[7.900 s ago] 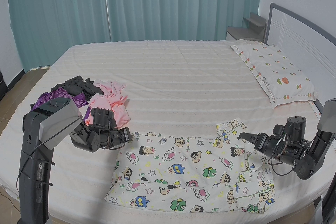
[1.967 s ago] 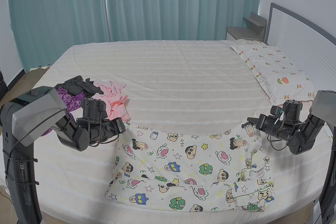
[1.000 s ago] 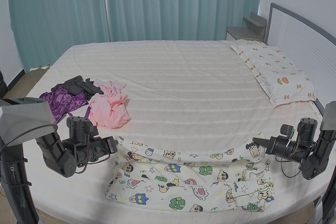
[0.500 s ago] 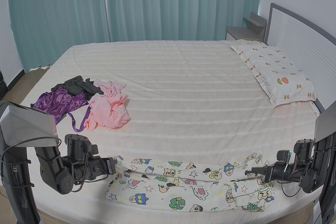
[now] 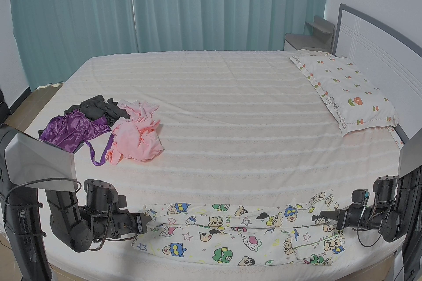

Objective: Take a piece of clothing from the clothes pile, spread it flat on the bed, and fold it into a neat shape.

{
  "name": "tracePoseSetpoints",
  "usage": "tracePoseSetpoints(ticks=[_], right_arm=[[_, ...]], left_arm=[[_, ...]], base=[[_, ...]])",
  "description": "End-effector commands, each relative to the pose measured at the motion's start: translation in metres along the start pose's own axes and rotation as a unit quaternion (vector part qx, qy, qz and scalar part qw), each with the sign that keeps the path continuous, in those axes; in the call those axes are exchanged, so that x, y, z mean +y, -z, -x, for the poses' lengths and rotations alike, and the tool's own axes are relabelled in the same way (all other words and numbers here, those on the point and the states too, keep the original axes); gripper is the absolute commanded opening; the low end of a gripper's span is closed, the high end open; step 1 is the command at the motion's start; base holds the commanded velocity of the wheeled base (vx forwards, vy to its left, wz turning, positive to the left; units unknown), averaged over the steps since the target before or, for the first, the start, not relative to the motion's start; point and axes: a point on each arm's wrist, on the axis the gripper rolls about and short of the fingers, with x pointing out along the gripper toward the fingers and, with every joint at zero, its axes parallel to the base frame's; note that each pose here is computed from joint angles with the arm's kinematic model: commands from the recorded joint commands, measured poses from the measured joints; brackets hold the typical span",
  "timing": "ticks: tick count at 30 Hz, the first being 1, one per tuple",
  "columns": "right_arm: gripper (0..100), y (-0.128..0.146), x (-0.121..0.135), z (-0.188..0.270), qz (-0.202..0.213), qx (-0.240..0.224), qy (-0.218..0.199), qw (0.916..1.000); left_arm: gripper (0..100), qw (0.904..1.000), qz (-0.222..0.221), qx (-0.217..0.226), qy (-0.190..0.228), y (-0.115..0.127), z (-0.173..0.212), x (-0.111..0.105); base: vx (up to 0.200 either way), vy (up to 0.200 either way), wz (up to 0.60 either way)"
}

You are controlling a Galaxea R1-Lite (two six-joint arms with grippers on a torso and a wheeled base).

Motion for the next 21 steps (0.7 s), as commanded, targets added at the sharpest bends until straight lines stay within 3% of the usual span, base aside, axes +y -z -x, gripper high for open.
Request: tracePoseSetpoints(ticks=[1, 2, 10, 12, 15, 17, 18, 19, 21], right_arm=[[0, 0.004, 0.001, 0.001, -0.004, 0.006, 0.002, 1.0000], [100, 0.004, 0.001, 0.001, -0.004, 0.006, 0.002, 1.0000], [100, 0.005, -0.002, 0.003, -0.014, 0.011, 0.014, 0.9997], [100, 0.002, -0.014, 0.012, -0.031, -0.009, 0.049, 0.9983], [100, -0.001, -0.019, 0.019, -0.035, -0.025, 0.063, 0.9971], [100, -0.008, -0.028, 0.032, -0.040, -0.058, 0.088, 0.9937], [100, -0.008, -0.028, 0.032, -0.040, -0.058, 0.088, 0.9937], [100, -0.015, -0.031, 0.042, -0.036, -0.084, 0.101, 0.9907], [100, -0.019, -0.030, 0.047, -0.030, -0.099, 0.107, 0.9889]], left_arm=[[100, 1.0000, 0.005, 0.007, -0.003, 0.003, -0.001, 0.002], [100, 1.0000, 0.005, 0.006, -0.003, 0.003, -0.001, 0.002], [100, 0.9997, 0.020, -0.008, -0.011, -0.001, 0.003, 0.008], [100, 0.9948, 0.087, -0.049, -0.020, -0.016, 0.016, 0.019], [100, 0.9901, 0.124, -0.063, -0.023, -0.020, 0.021, 0.025], [100, 0.9782, 0.188, -0.085, -0.026, -0.028, 0.028, 0.032], [100, 0.9782, 0.188, -0.085, -0.026, -0.028, 0.028, 0.032], [100, 0.9660, 0.236, -0.104, -0.015, -0.036, 0.036, 0.036], [100, 0.9581, 0.264, -0.110, -0.002, -0.039, 0.040, 0.038]], base=[[0.000, 0.000, 0.00], [0.000, 0.000, 0.00], [0.000, 0.000, 0.00], [0.000, 0.000, 0.00], [0.000, 0.000, 0.00], [0.000, 0.000, 0.00], [0.000, 0.000, 0.00], [0.000, 0.000, 0.00], [0.000, 0.000, 0.00]])
